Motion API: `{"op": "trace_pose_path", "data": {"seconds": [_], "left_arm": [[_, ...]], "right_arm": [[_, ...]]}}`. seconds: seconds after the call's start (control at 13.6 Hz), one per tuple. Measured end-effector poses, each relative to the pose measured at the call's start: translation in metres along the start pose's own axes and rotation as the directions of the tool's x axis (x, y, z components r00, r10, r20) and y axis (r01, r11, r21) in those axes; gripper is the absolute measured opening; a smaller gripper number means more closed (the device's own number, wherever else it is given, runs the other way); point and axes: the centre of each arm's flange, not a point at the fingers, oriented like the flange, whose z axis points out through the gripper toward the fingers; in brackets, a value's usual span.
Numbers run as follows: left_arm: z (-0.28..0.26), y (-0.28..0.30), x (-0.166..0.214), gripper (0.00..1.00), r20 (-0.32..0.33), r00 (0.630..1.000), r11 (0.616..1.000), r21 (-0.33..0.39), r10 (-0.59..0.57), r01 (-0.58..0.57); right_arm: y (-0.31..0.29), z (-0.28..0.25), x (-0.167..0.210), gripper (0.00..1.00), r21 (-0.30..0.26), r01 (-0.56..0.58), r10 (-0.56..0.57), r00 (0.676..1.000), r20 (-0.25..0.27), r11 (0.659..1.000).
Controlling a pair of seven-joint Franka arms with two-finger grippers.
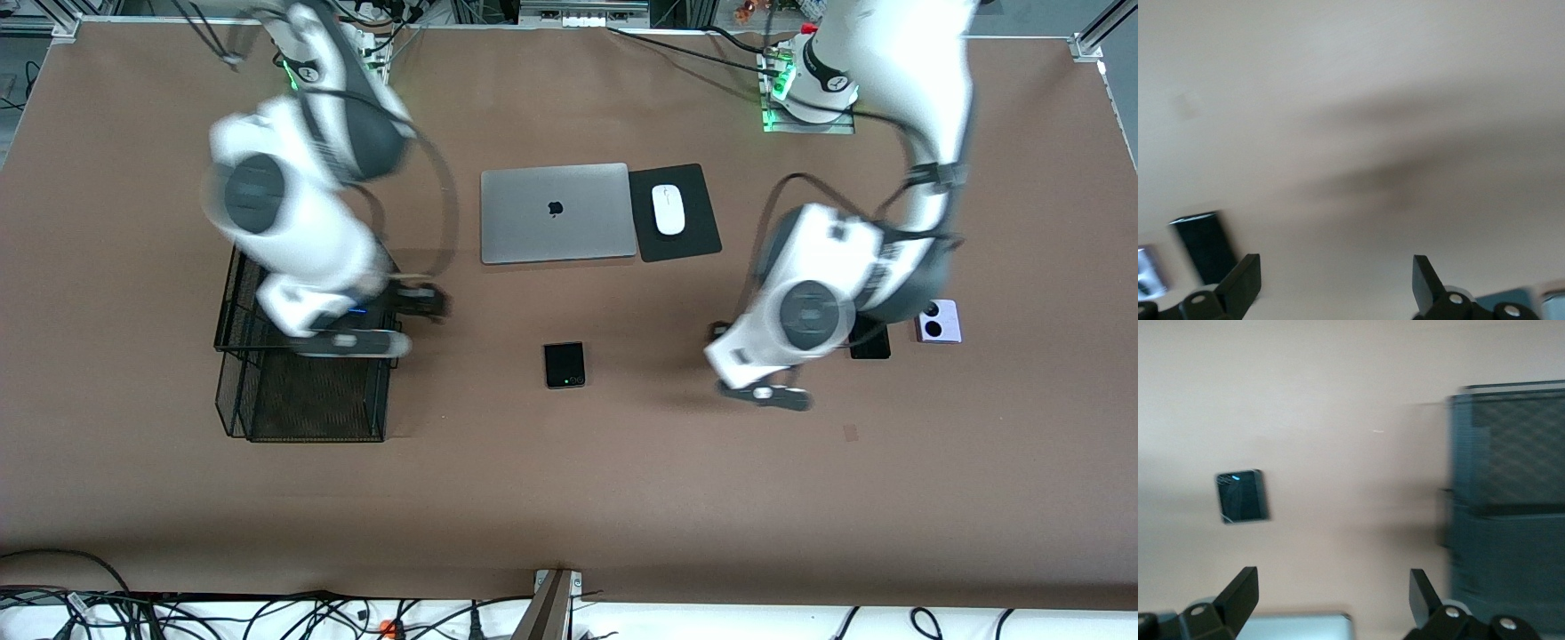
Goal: Place phones with both arms
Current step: 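Grasp the flip phone with the right gripper while the left grasps the tall phone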
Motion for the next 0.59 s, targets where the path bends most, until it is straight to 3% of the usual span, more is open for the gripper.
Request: {"op": "trace_pose_path", "data": {"seconds": [0.15,0.37,0.59], "left_arm": [[0.005,-0.048,-0.02,1.0,0.032,0.998,0.998,0.042,0.051,-0.052],[0.014,-0.114,-0.039,1.0,0.051,0.994,0.995,0.021,0.101,-0.102],[0.038,-0.172,-0.059,1.0,-0.022,0.997,0.997,0.004,0.074,-0.074]], "right_arm": [[-0.052,0.059,-0.011,1.0,0.014,0.016,-0.015,1.0,-0.021,1.0],[-0.103,0.127,-0.024,1.0,0.026,0.076,-0.075,0.996,-0.042,0.997],[-0.128,0.174,-0.04,1.0,0.023,0.13,-0.128,0.989,-0.072,0.991]]}}
